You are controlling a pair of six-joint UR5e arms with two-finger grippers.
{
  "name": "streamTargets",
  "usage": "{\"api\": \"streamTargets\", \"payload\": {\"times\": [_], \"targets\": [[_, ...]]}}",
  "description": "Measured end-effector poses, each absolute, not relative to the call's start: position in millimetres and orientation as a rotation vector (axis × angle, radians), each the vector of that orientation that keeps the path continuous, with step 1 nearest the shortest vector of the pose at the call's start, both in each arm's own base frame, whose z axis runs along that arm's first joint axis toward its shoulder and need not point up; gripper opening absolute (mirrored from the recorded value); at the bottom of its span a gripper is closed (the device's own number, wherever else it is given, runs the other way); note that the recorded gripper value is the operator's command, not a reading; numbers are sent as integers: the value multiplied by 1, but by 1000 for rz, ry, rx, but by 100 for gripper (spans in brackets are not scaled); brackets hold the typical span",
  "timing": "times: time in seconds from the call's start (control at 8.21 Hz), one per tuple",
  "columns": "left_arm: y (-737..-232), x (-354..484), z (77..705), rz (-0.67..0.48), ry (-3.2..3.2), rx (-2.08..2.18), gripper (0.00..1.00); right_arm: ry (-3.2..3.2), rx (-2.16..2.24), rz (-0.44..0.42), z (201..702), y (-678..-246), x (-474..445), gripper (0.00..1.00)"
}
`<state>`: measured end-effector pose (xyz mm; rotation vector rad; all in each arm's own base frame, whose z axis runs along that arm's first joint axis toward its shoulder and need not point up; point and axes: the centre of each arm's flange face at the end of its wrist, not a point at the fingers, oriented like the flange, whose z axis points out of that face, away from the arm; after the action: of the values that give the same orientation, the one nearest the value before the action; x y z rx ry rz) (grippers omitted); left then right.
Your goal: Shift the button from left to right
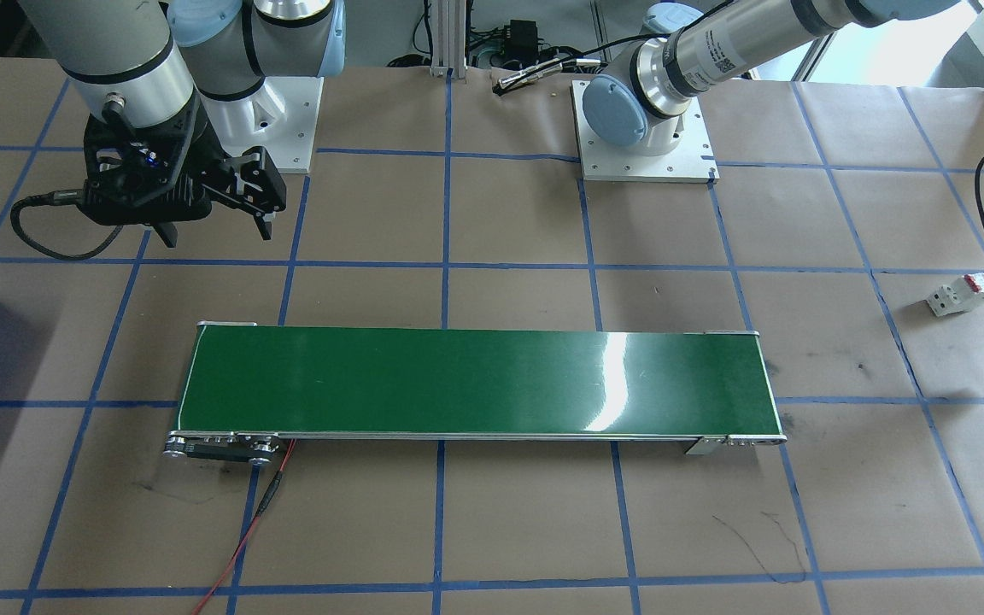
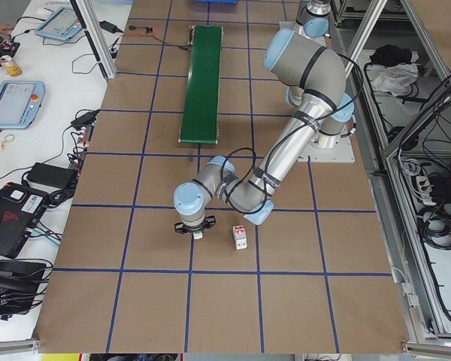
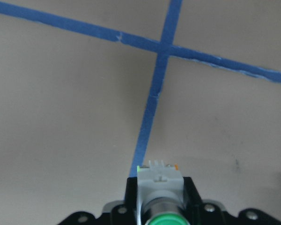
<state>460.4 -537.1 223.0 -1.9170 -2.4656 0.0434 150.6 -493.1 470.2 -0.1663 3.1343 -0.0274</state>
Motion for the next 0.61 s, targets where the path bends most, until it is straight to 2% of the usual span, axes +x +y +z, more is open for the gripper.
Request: {"api": "streamTargets", "payload": {"times": [0.37,0.61], "targets": [[-541,428,293,321,-2531,-1726,0,3133,-166,-29,470,-493,151,100],[-554,359,366,385,-2607,-1572,0,3133,-166,-29,470,-493,151,100]]}}
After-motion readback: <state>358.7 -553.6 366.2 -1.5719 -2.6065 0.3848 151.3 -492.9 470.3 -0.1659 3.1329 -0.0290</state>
